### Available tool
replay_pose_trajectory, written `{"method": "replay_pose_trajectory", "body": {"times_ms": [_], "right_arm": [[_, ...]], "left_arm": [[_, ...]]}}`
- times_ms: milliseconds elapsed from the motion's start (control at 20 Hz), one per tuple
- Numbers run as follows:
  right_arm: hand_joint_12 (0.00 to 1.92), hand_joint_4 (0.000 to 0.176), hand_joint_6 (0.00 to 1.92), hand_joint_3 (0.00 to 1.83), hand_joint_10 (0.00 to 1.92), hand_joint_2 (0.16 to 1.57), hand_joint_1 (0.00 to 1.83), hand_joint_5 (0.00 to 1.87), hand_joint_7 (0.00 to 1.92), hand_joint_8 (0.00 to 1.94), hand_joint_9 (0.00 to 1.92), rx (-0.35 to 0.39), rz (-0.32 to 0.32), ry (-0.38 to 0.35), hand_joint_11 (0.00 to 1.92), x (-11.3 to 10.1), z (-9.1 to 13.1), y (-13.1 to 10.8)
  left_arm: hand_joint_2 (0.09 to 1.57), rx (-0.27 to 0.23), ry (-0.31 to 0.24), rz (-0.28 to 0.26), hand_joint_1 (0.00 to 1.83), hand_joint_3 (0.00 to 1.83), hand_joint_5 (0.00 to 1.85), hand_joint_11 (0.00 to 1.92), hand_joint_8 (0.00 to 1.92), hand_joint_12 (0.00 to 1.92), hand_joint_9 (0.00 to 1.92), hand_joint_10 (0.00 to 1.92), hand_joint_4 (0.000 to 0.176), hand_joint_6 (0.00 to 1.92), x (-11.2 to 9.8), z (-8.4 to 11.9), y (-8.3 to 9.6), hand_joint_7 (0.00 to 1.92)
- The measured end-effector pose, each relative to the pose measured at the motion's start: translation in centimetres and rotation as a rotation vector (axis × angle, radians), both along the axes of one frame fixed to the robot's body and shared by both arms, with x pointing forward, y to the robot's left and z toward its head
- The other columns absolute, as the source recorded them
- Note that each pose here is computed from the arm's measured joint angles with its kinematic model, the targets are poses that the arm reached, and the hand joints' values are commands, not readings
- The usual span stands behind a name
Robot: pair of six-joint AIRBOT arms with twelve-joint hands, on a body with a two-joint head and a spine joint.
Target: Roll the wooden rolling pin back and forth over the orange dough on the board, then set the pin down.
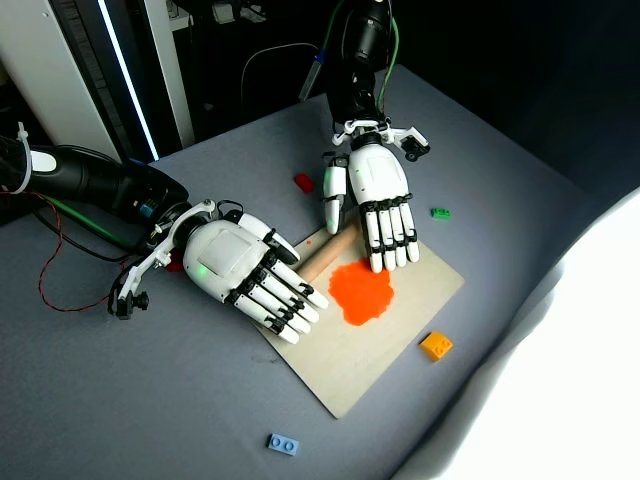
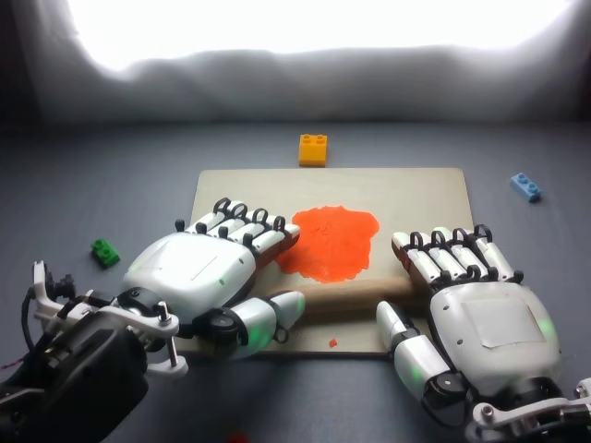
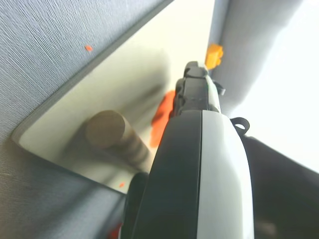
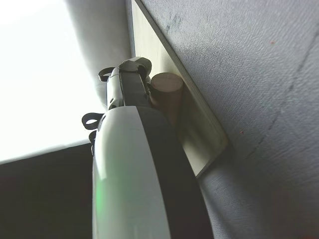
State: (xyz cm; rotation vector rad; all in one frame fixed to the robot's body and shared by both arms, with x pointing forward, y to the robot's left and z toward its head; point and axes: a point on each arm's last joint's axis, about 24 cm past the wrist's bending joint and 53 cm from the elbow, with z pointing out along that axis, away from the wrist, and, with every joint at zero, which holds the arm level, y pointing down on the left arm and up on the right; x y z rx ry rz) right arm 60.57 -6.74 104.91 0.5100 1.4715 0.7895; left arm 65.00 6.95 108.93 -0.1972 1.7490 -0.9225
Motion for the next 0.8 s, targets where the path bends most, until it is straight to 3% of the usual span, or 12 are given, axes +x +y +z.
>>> {"method": "replay_pose_trajectory", "body": {"times_ms": [500,800], "right_arm": [[0.55,0.0,0.0,0.06,0.0,1.57,0.0,0.3,0.34,0.0,0.28,0.011,-0.01,0.005,0.0,0.4,0.4,0.1],[0.53,0.0,0.0,0.06,0.0,1.57,0.0,0.29,0.33,0.0,0.28,0.021,-0.017,0.013,0.0,0.8,0.6,0.2]], "left_arm": [[1.52,-0.019,-0.024,0.009,0.0,0.0,0.15,0.01,0.0,0.01,0.09,0.0,0.0,0.0,0.9,1.3,0.0,0.15],[1.51,-0.042,-0.068,0.021,0.0,0.0,0.17,0.01,0.01,0.01,0.11,0.01,0.0,0.01,1.2,2.6,0.2,0.17]]}}
